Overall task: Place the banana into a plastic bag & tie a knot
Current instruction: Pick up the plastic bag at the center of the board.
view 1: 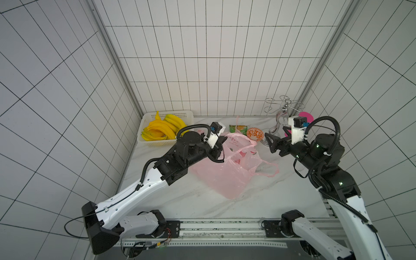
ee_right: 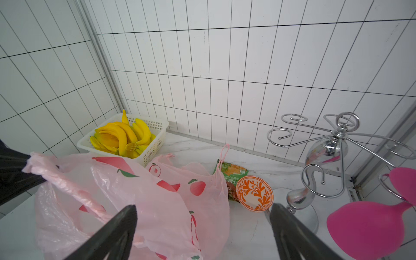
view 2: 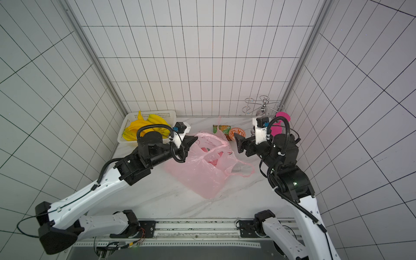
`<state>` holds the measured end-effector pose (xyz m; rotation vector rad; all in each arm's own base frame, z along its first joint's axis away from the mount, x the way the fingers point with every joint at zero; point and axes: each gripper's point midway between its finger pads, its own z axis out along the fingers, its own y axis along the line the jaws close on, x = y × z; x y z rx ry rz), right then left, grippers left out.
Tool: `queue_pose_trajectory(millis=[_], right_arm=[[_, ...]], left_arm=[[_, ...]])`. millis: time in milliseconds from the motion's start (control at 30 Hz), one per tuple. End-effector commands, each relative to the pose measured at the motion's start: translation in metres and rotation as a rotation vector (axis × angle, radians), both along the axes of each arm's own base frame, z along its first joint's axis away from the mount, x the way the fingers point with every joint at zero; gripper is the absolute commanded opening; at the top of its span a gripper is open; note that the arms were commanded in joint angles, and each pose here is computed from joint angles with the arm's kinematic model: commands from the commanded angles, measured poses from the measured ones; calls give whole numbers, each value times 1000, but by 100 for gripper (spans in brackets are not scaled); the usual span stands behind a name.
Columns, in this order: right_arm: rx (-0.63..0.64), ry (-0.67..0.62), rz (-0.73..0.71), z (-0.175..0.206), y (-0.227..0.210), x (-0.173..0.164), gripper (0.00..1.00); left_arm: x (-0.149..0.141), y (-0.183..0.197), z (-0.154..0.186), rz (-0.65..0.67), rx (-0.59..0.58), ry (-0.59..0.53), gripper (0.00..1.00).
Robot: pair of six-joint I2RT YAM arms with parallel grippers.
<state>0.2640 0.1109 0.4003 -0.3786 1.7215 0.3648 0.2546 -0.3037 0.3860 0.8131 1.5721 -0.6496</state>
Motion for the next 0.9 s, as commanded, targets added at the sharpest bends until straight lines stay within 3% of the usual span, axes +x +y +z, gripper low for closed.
queue_pose_trajectory(millis=[0,300,867], right_arm=[[-48,68,132,-42,19,-15,93],[-74,99,250,-83,37,-42,94],[-142,87,202,-122,61,-28,99]], left_arm=[[-12,2,17,-70,-30,-42,0],[-22,2,26,-147,-56,-30,0],[-33,-12,33,-248,-92,33,0]])
